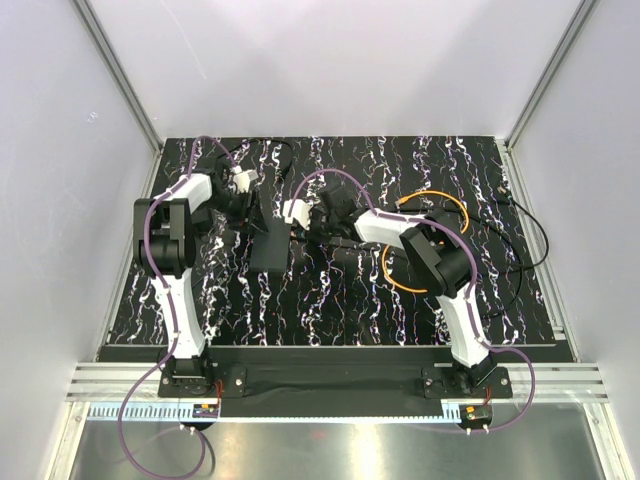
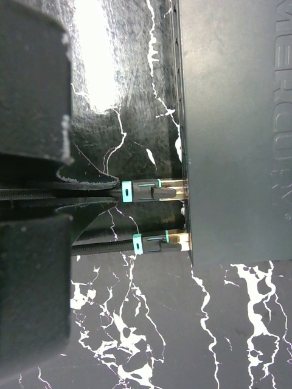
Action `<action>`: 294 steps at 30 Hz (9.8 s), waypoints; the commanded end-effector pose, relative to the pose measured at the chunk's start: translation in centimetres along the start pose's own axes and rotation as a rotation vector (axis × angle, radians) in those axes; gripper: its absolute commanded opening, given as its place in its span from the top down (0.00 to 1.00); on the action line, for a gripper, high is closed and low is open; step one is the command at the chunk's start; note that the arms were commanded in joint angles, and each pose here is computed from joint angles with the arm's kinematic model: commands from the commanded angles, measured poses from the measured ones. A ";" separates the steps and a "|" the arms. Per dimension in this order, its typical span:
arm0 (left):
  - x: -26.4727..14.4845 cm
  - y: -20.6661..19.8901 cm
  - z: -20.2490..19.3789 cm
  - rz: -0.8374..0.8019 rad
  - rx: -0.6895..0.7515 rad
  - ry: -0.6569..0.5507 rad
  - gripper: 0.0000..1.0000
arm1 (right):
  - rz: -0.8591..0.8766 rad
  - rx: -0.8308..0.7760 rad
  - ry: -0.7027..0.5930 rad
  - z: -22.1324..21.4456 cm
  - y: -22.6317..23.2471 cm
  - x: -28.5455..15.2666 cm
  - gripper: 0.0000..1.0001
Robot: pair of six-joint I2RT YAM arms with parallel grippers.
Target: Insert the plug into the switch port
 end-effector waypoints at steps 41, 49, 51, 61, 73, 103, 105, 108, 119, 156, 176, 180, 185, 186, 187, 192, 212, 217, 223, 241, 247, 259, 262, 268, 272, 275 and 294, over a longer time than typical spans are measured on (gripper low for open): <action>2.9 -4.8 0.4 -0.115 0.115 0.078 0.39 | -0.003 -0.138 -0.076 5.5 1.8 1.8 0.99; -1.5 -4.1 1.8 -0.036 0.121 -0.002 0.38 | -0.001 -0.079 0.011 4.3 1.6 0.1 0.60; -2.1 -4.0 1.8 -0.026 0.124 -0.007 0.38 | -0.009 -0.074 0.030 3.8 1.2 -0.3 0.57; -4.4 -4.8 1.6 -0.003 0.085 -0.107 0.36 | -0.096 0.005 0.015 5.8 -2.3 -7.7 0.25; -10.7 -10.5 0.6 -0.089 0.244 -0.375 0.34 | -0.141 0.346 0.188 3.5 0.1 -23.5 0.36; -10.6 -12.6 -2.9 -0.237 0.323 -0.298 0.34 | -0.284 0.517 0.455 -12.9 -14.9 -27.8 0.69; -10.2 -12.4 -2.8 -0.249 0.314 -0.289 0.34 | -0.284 0.491 0.445 -14.0 -16.6 -26.5 0.66; -10.0 -12.2 -2.6 -0.257 0.309 -0.287 0.35 | -0.252 0.433 0.450 -15.1 -17.5 -24.5 0.62; -9.3 -11.6 -1.9 -0.256 0.279 -0.270 0.35 | -0.166 0.317 0.408 -17.0 -17.2 -19.0 0.48; -12.0 -13.4 -1.9 -0.218 0.304 -0.325 0.35 | -0.537 0.006 0.494 -10.0 -21.9 -27.7 1.00; -16.4 -17.8 -2.2 -0.228 0.381 -0.541 0.35 | -1.101 -0.314 0.227 5.0 -23.3 -42.4 1.00; -16.2 -18.0 -2.0 -0.247 0.386 -0.544 0.35 | -1.123 -0.358 0.215 6.2 -22.9 -43.4 1.00; -16.4 -18.8 -1.8 -0.295 0.396 -0.547 0.35 | -1.055 -0.334 0.095 7.9 -20.9 -43.8 1.00; -16.5 -19.0 -1.7 -0.308 0.407 -0.558 0.35 | -1.024 -0.337 0.076 8.4 -20.2 -43.2 1.00; -16.4 -19.4 -1.8 -0.329 0.387 -0.554 0.35 | -0.989 -0.343 0.065 8.4 -19.0 -42.6 1.00; -15.3 -20.7 -2.4 -0.436 0.360 -0.521 0.35 | -0.727 -0.325 -0.003 7.9 -14.0 -38.9 1.00; -12.8 -27.4 -5.9 -0.655 0.555 -0.462 0.31 | -0.136 0.044 -0.296 11.3 -1.1 -34.4 1.00; -13.2 -27.4 -5.8 -0.627 0.631 -0.495 0.32 | -0.048 0.148 -0.340 12.0 0.1 -34.7 1.00; -14.5 -28.5 -6.3 -0.639 0.706 -0.502 0.34 | 0.070 0.267 -0.384 13.0 1.0 -34.9 1.00; -18.1 -29.8 -10.8 -0.147 1.970 -0.655 0.28 | 0.502 0.675 -0.412 13.7 6.1 -32.0 1.00; -17.2 -31.1 -11.8 -0.132 2.228 -0.611 0.28 | 0.580 0.727 -0.421 13.8 7.0 -31.3 1.00; -13.0 -28.0 -15.3 -0.275 1.871 -0.307 0.29 | 0.331 0.802 -0.030 7.9 7.3 -26.9 0.64; -11.1 -24.8 -17.8 -0.295 1.811 -0.189 0.28 | 0.249 0.825 0.114 4.4 8.5 -25.2 0.57; -5.6 -22.6 -17.1 -0.278 1.802 0.019 0.35 | 0.208 0.952 0.154 1.2 8.9 -25.1 0.48; -1.0 -21.9 -16.2 -0.202 1.786 0.191 0.38 | 0.130 1.009 0.116 0.6 7.1 -27.3 0.38; 1.5 -21.6 -15.1 -0.145 1.800 0.212 0.41 | 0.086 1.059 0.102 -0.4 6.5 -28.6 0.33; 10.1 -19.7 -14.1 -0.162 1.853 0.288 0.49 | 0.156 1.140 0.067 -1.9 6.7 -29.5 0.19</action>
Point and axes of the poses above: each gripper's point midway between its finger pads, its own x axis out along the fingers, its own y axis along the line the jaws close on, z = x × y, the point moved 10 cm from there along -x, back along the fingers, and after that the axes turned 3 degrees about -x, right-handed, at the moved point
